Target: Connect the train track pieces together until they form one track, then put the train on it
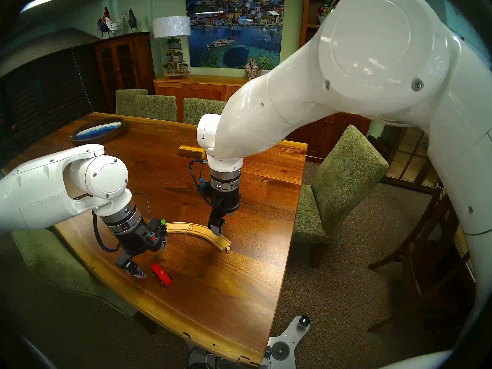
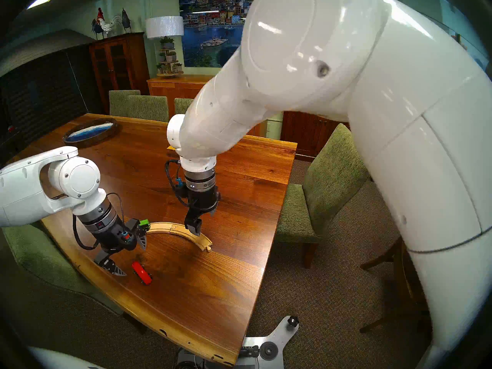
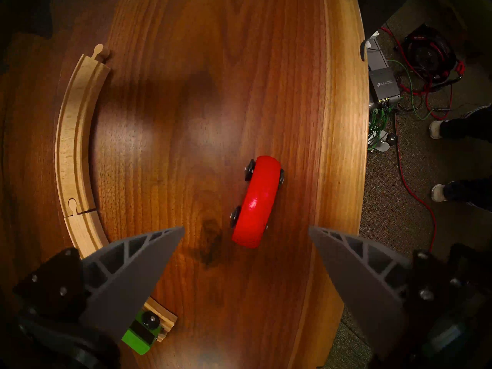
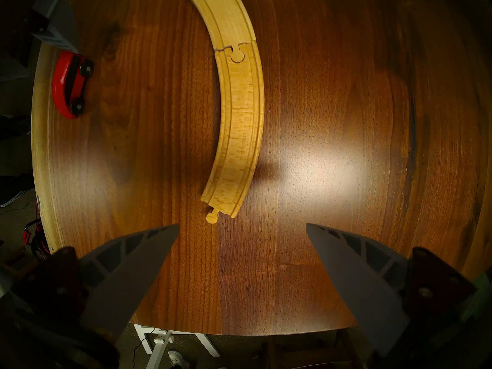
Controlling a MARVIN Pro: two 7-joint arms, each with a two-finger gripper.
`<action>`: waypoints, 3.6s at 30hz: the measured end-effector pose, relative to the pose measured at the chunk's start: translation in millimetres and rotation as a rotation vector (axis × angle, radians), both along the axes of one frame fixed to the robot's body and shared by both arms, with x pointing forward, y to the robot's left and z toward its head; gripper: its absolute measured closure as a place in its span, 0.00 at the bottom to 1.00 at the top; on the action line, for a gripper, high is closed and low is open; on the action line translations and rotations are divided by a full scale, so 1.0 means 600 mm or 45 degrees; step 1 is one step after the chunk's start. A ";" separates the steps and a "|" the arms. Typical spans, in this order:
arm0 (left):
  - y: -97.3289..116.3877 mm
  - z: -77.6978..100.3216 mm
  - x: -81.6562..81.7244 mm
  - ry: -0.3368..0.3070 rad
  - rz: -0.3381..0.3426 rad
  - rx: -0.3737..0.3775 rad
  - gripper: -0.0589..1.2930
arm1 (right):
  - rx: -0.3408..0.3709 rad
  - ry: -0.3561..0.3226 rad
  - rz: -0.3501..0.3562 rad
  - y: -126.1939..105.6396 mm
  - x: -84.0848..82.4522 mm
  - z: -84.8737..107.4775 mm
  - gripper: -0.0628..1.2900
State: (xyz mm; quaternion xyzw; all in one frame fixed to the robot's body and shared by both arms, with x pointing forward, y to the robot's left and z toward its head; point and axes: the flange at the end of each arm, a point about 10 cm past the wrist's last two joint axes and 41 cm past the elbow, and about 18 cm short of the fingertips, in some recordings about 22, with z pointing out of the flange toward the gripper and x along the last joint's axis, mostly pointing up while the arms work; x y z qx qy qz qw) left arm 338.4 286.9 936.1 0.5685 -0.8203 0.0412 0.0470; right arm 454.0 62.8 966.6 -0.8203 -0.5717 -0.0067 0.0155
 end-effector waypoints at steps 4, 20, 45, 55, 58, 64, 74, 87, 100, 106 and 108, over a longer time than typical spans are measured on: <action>-0.003 -0.009 -0.001 -0.005 0.002 0.006 0.04 | 0.000 0.000 0.000 0.000 0.000 0.000 0.05; -0.009 -0.050 0.005 -0.008 0.025 0.041 0.04 | 0.000 -0.001 0.001 0.000 0.000 0.000 0.05; -0.025 -0.052 0.019 0.014 0.102 0.020 0.90 | -0.001 -0.001 0.001 0.001 0.000 0.000 0.04; -0.018 -0.018 0.069 -0.007 0.234 0.010 0.90 | -0.001 -0.001 0.001 0.001 0.000 0.000 0.04; -0.021 -0.011 0.080 -0.012 0.259 0.009 0.90 | -0.001 -0.001 0.001 0.001 0.000 0.000 0.04; -0.029 -0.004 0.110 -0.019 0.333 0.013 0.90 | -0.001 -0.002 0.001 0.001 0.000 0.000 0.04; -0.045 -0.009 0.159 -0.024 0.420 0.022 0.90 | -0.001 -0.002 0.001 0.001 0.000 0.000 0.04; -0.067 -0.013 0.196 -0.048 0.433 0.013 0.90 | -0.001 -0.002 0.001 0.001 0.000 0.001 0.04; -0.075 -0.019 0.219 -0.066 0.412 -0.001 0.90 | -0.002 -0.002 0.001 0.001 0.000 0.001 0.04; -0.075 -0.021 0.226 -0.068 0.407 -0.005 0.90 | -0.002 -0.002 0.002 0.001 0.000 0.001 0.04; -0.074 -0.022 0.228 -0.069 0.405 -0.006 0.90 | -0.002 -0.002 0.002 0.001 0.000 0.001 0.04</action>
